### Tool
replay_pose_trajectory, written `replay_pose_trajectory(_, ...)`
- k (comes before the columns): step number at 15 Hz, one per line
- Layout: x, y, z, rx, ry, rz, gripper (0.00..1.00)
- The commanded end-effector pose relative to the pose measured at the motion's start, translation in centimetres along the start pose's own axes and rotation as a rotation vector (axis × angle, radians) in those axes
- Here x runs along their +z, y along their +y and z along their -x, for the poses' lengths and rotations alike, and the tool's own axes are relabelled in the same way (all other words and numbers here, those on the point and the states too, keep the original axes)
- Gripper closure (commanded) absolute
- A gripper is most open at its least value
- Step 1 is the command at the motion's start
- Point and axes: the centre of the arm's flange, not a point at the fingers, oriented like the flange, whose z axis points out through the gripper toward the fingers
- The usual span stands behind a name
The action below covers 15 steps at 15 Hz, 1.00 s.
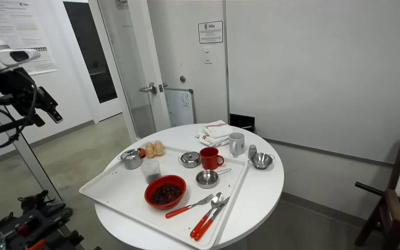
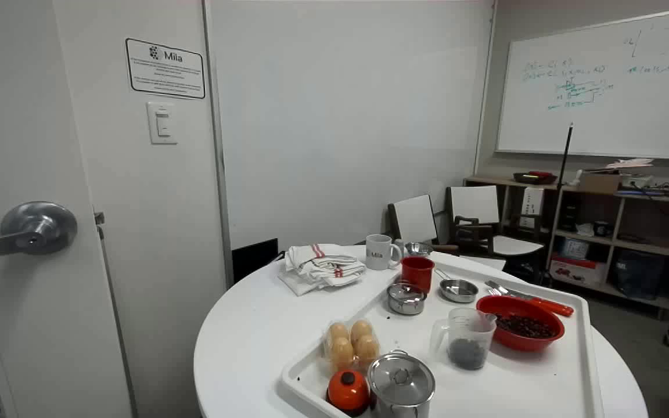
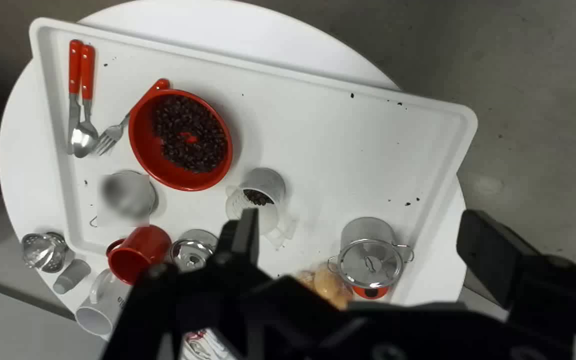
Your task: Pour some of the things in the jug into the red bowl
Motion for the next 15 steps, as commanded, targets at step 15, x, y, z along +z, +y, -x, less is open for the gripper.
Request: replay_pose_trajectory(15,-0.7,0.9,-5.9,0.405,-0.008,-0.038,0.0)
